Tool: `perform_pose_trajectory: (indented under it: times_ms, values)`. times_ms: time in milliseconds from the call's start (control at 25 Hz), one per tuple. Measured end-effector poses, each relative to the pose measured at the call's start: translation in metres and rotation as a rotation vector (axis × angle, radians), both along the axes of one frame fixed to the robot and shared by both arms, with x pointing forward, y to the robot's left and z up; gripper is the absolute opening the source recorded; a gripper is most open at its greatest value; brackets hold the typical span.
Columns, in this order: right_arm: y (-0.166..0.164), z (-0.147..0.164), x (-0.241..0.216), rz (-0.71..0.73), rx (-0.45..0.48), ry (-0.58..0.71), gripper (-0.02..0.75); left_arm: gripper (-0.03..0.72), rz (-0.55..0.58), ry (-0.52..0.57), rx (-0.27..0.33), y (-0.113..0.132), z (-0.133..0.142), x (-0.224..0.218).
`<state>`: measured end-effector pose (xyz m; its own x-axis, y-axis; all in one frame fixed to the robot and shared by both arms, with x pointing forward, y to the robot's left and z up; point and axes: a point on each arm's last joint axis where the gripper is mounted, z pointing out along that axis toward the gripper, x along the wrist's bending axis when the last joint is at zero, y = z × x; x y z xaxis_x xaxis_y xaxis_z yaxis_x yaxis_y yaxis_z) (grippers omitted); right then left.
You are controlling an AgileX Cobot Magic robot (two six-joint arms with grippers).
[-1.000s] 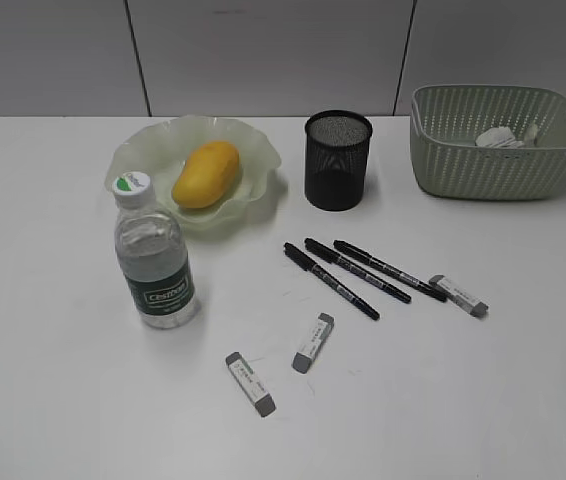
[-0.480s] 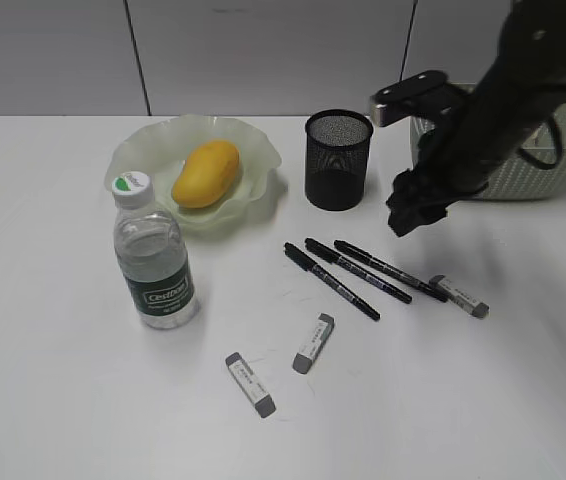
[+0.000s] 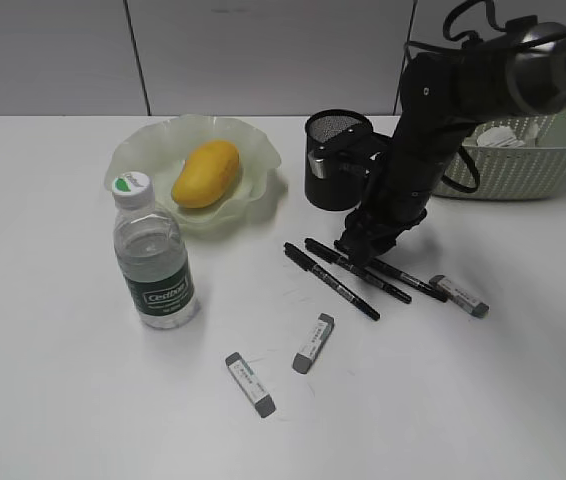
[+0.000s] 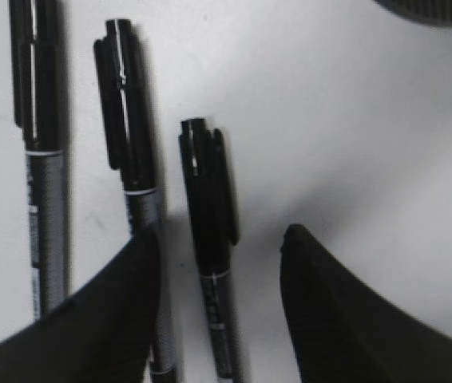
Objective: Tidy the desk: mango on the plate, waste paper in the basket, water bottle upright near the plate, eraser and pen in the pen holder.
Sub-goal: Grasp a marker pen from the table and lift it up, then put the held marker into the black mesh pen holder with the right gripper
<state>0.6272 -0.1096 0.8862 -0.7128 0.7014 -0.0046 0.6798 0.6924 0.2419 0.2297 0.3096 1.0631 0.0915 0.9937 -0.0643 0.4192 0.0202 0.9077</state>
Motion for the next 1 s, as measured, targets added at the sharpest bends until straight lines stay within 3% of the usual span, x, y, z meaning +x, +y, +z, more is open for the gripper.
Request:
perform_pose_trajectory:
  times_ms: [160,280,440,520,600,720,800,880,1000]
  values:
    - [0.0,-0.01,0.001,0.004,-0.012,0.007,0.309,0.361,0.0,0.0,0.0,0.0,0.0,0.0]
    - [0.001,-0.01,0.002,-0.002,-0.004,0.007,0.128,0.361,0.0,0.0,0.0,0.0,0.0,0.0]
    - [0.003,0.002,0.002,-0.022,0.033,-0.01,0.117,0.361,-0.001,0.0,-0.001,0.0,0.0,0.0]
    - [0.005,0.031,0.0,-0.057,0.109,-0.063,0.117,0.361,-0.001,0.0,-0.001,0.0,0.0,0.0]
    - [0.006,0.074,-0.001,-0.099,0.215,-0.201,0.117,0.358,-0.001,0.0,-0.001,0.0,0.0,0.0]
    - [-0.002,0.143,0.0,-0.186,0.402,-0.626,0.116,0.34,-0.001,0.0,-0.001,0.0,0.0,0.0]
    - [-0.011,0.166,0.002,-0.266,0.502,-0.9,0.116,0.325,-0.001,0.0,-0.001,0.0,0.0,0.0]
    - [-0.015,0.168,0.009,-0.356,0.594,-1.077,0.116,0.308,-0.001,0.0,-0.001,0.0,0.0,0.0]
    - [-0.009,0.141,0.024,-0.403,0.723,-1.185,0.113,0.279,-0.001,0.0,-0.001,0.0,0.0,0.0]
